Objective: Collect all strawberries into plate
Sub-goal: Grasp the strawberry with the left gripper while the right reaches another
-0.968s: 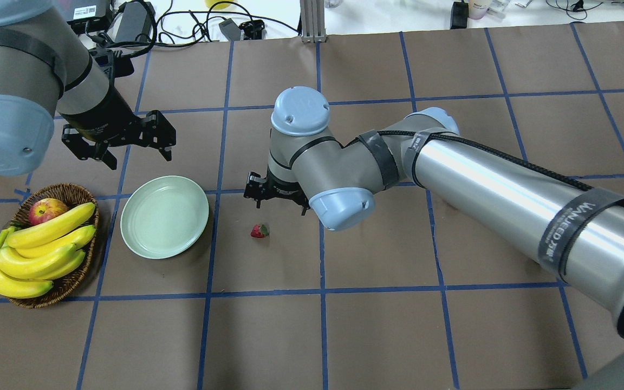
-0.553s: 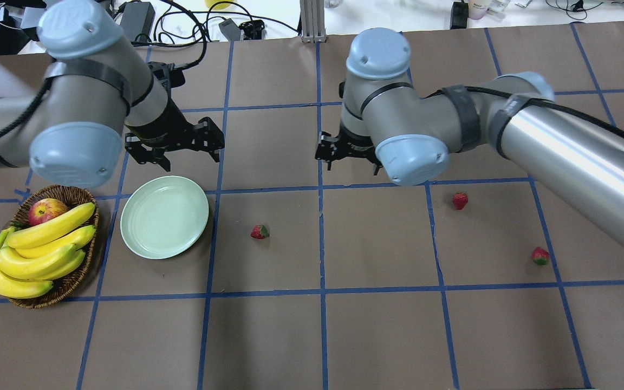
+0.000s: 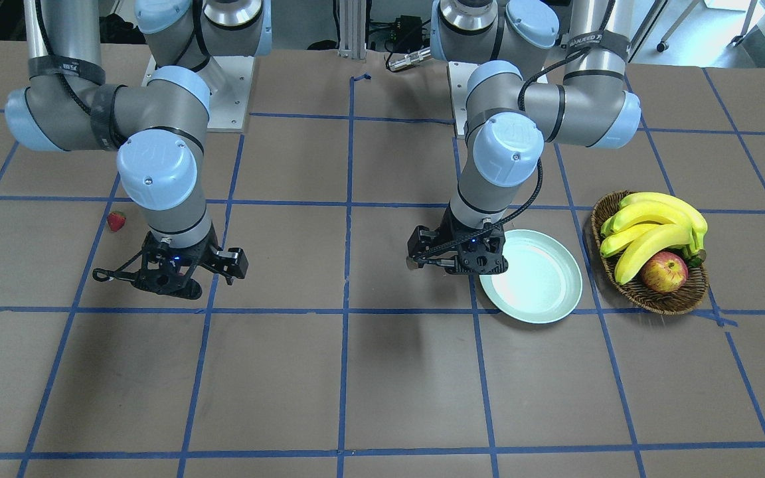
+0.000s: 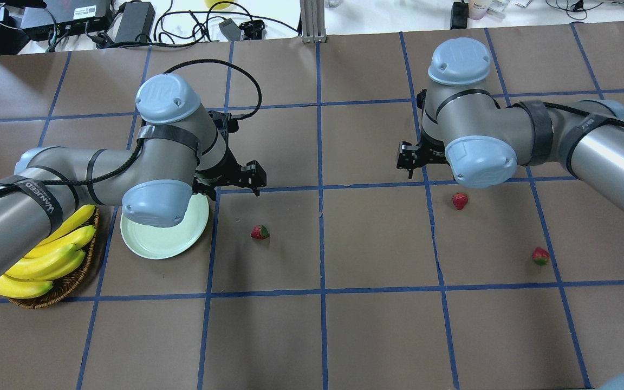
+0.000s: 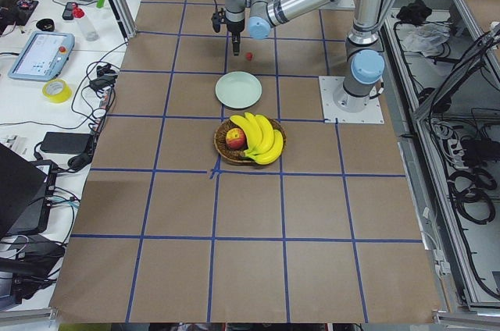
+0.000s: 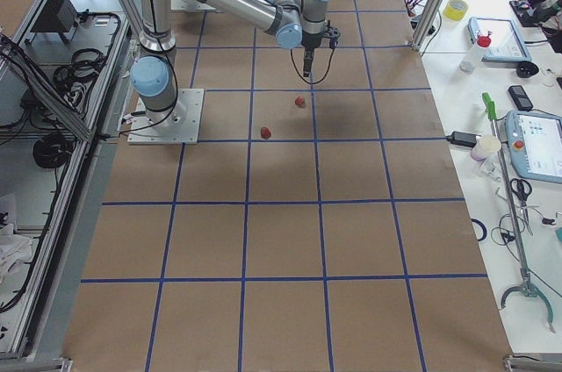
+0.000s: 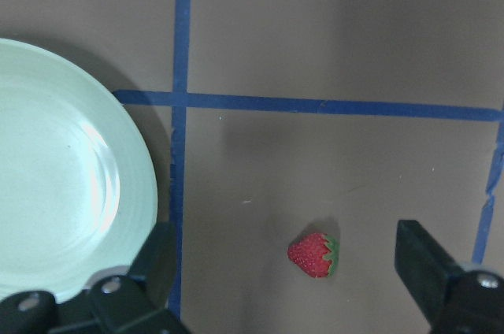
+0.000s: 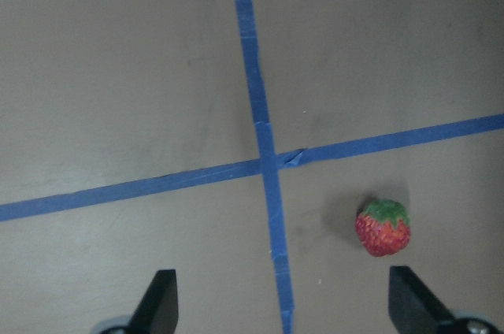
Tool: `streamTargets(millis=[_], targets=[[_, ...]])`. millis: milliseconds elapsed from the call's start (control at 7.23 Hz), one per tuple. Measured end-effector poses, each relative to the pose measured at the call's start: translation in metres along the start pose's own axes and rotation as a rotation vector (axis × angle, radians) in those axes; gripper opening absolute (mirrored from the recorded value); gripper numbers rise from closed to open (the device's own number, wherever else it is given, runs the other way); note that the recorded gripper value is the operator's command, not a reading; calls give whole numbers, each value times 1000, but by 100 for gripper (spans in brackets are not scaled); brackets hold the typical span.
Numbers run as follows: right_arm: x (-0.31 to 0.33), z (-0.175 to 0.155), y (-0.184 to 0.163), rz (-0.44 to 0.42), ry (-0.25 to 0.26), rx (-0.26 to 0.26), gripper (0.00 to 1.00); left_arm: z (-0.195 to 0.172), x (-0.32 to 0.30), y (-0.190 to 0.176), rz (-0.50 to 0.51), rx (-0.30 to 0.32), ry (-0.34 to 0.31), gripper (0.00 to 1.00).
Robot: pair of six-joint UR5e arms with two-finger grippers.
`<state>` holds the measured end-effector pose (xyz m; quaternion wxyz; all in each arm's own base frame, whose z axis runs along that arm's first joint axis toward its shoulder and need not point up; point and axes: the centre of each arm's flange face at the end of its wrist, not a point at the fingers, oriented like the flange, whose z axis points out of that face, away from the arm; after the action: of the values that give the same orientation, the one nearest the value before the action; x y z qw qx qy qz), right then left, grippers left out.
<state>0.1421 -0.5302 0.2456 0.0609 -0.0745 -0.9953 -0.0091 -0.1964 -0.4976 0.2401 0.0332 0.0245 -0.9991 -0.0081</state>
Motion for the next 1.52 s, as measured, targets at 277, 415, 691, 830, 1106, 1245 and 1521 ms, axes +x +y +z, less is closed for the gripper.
streamTargets(millis=[277,415,691,830,1106,1245,1521], targets=[[27,32,10,13,8,17,86,32,4,13,7,-68,-9,100],[39,47,17,28,5,7,85,42,5,17,1,-94,-4,100],[51,66,27,46,-50,-15,72,55,6,21,-8,-125,15,96],[51,69,28,46,-81,-12,47,59,7,20,-11,-132,26,79],[52,70,28,42,-92,-8,28,67,9,21,-13,-151,49,72],[52,70,27,36,-89,-5,28,69,10,21,-13,-156,52,69],[54,69,25,23,-84,3,71,70,10,22,-13,-160,51,33]])
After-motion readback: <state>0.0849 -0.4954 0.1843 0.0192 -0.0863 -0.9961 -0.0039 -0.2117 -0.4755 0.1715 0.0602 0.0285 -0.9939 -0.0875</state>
